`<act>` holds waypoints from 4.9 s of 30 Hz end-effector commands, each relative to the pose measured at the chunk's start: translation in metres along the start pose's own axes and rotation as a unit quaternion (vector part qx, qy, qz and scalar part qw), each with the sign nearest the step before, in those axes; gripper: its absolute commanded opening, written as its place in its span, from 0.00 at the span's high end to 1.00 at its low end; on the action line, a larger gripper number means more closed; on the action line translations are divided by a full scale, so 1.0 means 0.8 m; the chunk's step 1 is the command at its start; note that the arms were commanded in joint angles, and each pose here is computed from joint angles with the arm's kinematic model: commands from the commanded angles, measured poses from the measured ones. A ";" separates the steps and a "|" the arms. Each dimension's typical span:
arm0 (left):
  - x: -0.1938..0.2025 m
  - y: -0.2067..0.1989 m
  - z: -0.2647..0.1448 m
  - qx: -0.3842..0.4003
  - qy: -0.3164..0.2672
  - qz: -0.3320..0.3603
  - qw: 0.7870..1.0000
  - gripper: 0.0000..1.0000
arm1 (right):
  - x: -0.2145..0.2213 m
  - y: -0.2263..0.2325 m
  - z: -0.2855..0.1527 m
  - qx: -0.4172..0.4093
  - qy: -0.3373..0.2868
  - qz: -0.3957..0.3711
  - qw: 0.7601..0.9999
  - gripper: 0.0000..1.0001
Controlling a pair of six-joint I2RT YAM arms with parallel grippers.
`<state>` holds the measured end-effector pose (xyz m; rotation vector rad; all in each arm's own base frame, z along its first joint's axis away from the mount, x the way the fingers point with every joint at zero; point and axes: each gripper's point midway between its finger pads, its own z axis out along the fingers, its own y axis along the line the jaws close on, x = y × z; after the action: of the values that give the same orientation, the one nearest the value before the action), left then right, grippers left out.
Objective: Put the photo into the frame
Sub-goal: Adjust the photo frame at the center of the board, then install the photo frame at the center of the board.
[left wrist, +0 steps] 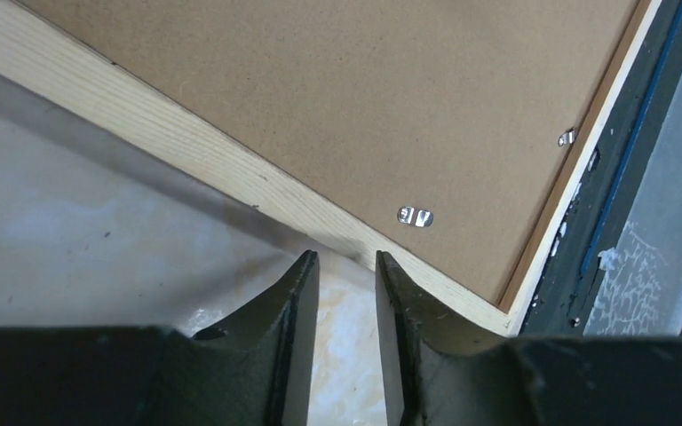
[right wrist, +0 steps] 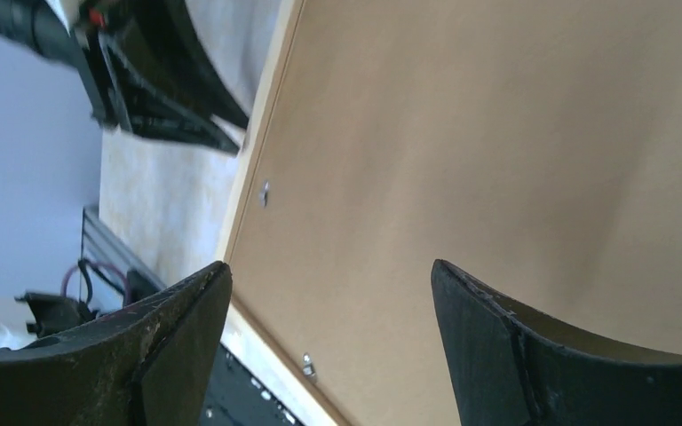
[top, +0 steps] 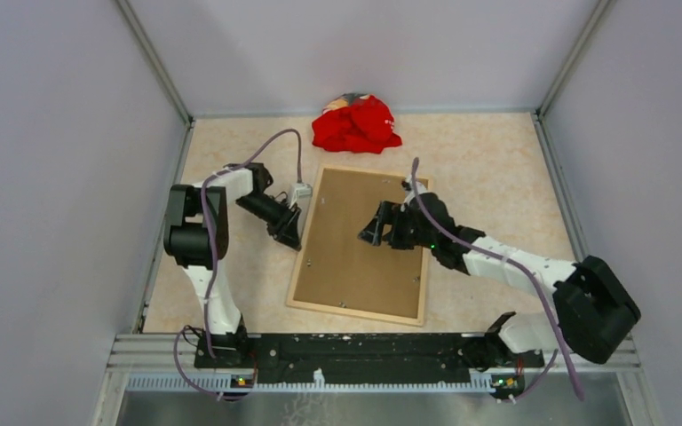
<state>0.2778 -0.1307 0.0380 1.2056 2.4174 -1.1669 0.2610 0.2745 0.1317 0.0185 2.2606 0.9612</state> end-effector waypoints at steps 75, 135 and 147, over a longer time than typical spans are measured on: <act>-0.001 0.009 0.013 0.005 -0.007 -0.025 1.000 0.92 | 0.179 0.118 0.186 -0.093 0.137 -0.019 0.986 0.23; 0.008 0.005 0.014 0.004 0.002 -0.020 1.000 0.92 | 0.181 0.103 0.185 -0.043 0.107 0.032 0.993 0.25; 0.015 0.002 0.017 0.009 0.005 -0.018 1.000 0.92 | 0.181 0.096 0.195 -0.018 0.078 0.037 0.996 0.25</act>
<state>0.2728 -0.1366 0.0325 1.0907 2.4699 -1.2535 0.2160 0.4763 0.0585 -0.0342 2.3503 1.2387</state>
